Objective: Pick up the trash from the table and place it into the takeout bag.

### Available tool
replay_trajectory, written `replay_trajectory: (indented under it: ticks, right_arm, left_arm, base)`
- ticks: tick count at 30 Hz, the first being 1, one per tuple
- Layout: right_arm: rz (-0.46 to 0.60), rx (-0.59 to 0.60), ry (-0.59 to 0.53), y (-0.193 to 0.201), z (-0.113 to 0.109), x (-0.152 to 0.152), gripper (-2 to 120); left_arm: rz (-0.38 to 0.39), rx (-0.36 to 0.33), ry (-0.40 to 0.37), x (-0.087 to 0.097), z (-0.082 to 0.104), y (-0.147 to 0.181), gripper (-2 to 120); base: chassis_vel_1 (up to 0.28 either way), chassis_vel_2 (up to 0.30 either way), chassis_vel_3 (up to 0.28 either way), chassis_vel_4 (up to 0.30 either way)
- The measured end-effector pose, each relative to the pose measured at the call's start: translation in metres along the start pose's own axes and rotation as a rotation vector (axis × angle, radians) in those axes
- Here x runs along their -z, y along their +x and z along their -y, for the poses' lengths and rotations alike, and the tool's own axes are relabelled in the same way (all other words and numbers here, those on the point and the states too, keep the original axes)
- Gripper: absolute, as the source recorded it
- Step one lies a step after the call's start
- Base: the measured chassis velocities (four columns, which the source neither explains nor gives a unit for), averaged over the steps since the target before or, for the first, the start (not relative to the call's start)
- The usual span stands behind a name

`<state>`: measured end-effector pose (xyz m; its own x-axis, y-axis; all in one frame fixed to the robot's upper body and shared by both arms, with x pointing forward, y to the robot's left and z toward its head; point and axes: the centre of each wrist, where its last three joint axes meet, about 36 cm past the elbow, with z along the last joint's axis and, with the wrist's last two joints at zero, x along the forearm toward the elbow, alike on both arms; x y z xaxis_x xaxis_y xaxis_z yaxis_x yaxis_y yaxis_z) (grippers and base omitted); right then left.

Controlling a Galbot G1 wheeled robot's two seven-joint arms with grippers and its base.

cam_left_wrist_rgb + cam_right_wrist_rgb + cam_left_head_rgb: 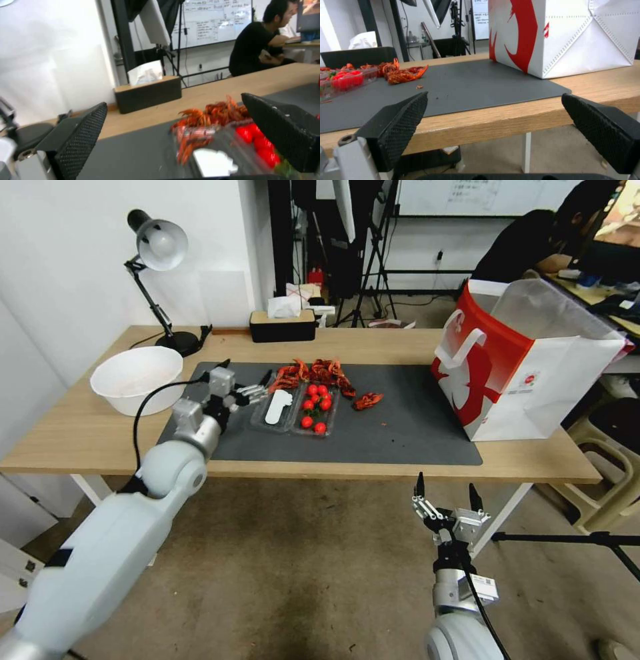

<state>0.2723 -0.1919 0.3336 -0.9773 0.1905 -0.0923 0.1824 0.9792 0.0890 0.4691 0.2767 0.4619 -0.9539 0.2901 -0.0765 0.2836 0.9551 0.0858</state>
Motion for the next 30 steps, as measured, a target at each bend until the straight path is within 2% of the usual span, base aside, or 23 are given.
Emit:
replay_trajectory:
  ticks: [7, 12, 19, 23, 30]
  right_arm:
    - [-0.001, 0.001, 0.0, 0.0, -0.001, 0.0, 100]
    - [0.0, 0.001, -0.001, 0.001, -0.001, 0.0, 100]
    - [0.001, 0.005, -0.007, 0.0, -0.004, 0.0, 100]
    - [0.002, 0.006, -0.008, 0.0, -0.004, 0.001, 100]
    - [0.006, 0.005, -0.007, 0.001, -0.003, 0.003, 100]
  left_arm:
    - [-0.014, 0.042, -0.006, -0.018, 0.002, 0.043, 100]
    - [-0.007, 0.078, -0.014, -0.023, 0.001, 0.065, 100]
    - [-0.042, 0.157, -0.003, -0.037, -0.005, 0.109, 100]
    - [-0.053, 0.178, 0.0, -0.042, -0.005, 0.122, 100]
    - [-0.088, 0.22, 0.019, -0.06, 0.003, 0.158, 100]
  base:
    - [0.0, 0.0, 0.0, 0.0]
    - [0.0, 0.0, 0.0, 0.0]
    - [0.0, 0.0, 0.0, 0.0]
    - [0.0, 0.0, 0.0, 0.0]
    - [0.0, 0.0, 0.0, 0.0]
